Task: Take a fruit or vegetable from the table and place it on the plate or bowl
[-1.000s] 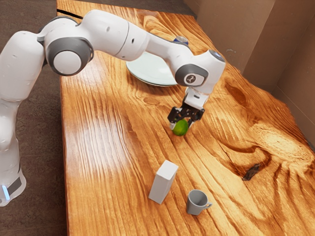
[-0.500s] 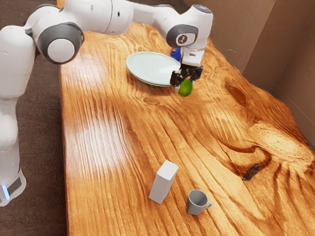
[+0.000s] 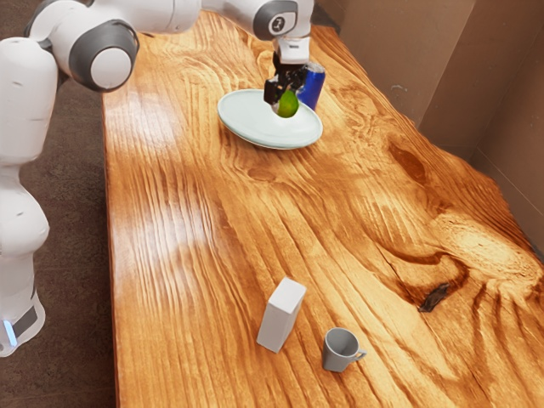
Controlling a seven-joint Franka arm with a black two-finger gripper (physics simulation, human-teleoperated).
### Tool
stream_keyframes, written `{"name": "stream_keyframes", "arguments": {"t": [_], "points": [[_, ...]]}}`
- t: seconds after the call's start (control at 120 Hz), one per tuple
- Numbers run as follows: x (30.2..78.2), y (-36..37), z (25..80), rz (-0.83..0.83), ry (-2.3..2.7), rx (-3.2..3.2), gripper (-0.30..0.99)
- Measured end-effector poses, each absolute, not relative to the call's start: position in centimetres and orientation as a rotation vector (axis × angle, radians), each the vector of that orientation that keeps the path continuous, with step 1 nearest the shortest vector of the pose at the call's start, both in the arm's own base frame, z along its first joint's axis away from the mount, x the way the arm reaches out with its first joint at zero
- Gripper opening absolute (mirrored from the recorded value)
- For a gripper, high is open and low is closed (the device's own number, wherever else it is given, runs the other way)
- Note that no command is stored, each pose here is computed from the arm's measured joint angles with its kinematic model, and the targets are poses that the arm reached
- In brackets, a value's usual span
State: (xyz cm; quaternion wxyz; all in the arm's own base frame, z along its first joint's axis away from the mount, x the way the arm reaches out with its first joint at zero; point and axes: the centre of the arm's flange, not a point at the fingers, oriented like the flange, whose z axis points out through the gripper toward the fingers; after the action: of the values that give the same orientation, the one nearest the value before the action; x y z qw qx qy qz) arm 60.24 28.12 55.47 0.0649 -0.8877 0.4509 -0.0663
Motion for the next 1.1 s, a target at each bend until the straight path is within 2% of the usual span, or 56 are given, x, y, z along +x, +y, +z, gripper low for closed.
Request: {"name": "stream_keyframes", "arguments": {"t": [0.325,0.625,0.717,0.817,0.992,1.1], "points": [[57.6,36.5,54.4,-0.281,1.145,-2.707,0.31],[58.8,36.7,53.2,-0.35,1.133,-2.689,0.3],[59.2,36.8,52.5,-0.364,1.131,-2.688,0.47],[59.4,36.8,52.4,-0.378,1.13,-2.686,0.58],[59.4,36.8,53.0,-0.395,1.115,-2.671,0.66],[58.8,33.0,58.3,-0.429,1.174,-2.654,0.68]]}}
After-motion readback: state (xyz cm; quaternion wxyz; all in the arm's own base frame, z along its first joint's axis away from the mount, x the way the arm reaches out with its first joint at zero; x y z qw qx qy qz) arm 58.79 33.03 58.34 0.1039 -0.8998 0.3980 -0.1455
